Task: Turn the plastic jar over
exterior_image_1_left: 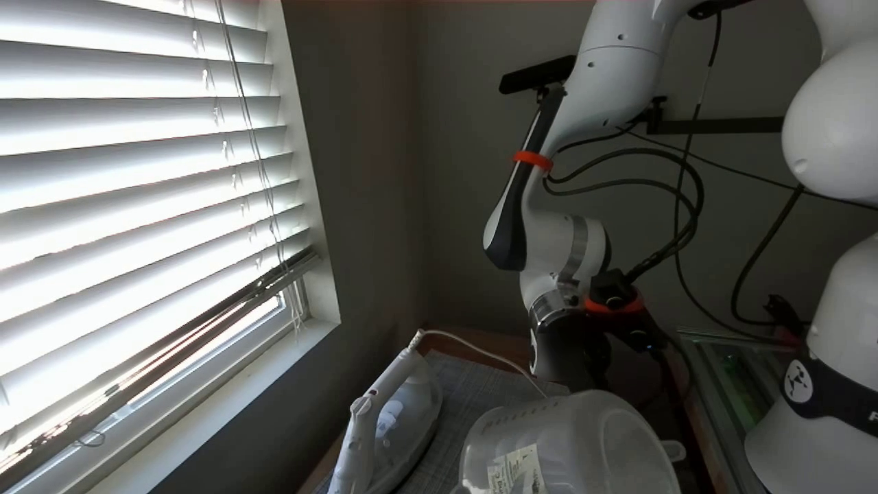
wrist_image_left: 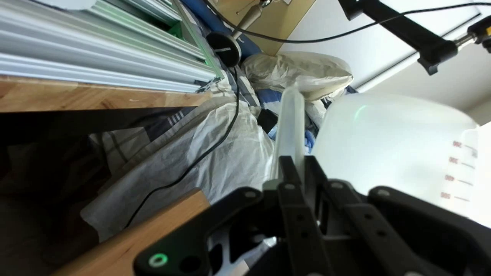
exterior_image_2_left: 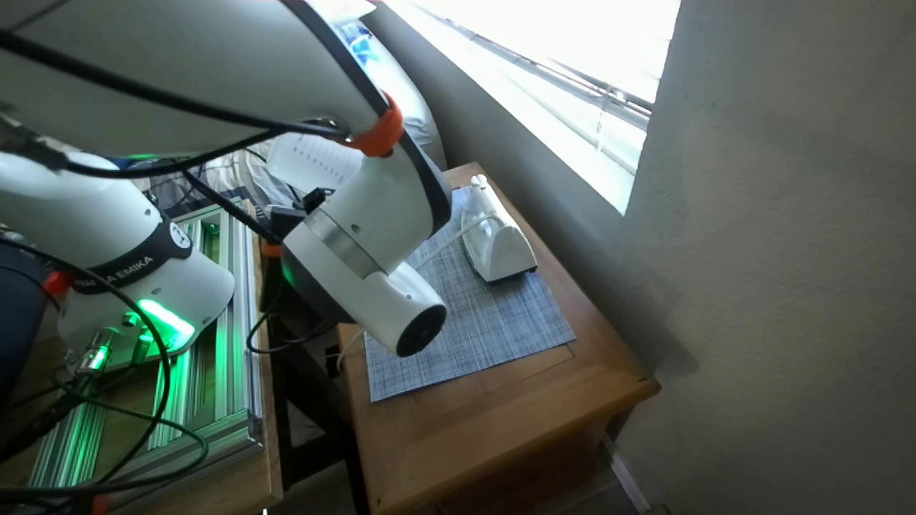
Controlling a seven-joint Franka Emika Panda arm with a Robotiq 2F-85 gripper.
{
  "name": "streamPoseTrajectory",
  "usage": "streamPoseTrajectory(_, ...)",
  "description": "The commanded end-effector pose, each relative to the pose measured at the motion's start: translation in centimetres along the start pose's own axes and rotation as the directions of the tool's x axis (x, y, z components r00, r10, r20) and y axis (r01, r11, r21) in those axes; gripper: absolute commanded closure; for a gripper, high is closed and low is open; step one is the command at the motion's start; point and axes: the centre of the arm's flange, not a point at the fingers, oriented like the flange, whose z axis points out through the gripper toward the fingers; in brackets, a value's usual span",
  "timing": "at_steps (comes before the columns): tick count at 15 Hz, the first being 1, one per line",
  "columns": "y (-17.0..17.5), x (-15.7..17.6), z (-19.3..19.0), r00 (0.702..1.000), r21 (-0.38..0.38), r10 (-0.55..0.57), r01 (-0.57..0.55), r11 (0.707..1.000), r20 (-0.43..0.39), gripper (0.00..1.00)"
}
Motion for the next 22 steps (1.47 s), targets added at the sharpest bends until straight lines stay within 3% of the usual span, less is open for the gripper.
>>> streamPoseTrajectory(1,-0.1,1.6,-0.9,0.999,0.058,0.048,-0.049,0.997,0.021,0.98)
streamPoseTrajectory(11,3.0,4.7,-2.6,0.968,0.176,0.221,-0.239,0.955,0.115,0.98)
streamPoseTrajectory(15,4.6,5.9,-2.6,0.956,0.179,0.259,-0.282,0.943,0.139,0.98)
streamPoseTrajectory(22,6.5,7.3,-3.3,0.938,0.180,0.330,-0.345,0.921,0.111,0.98)
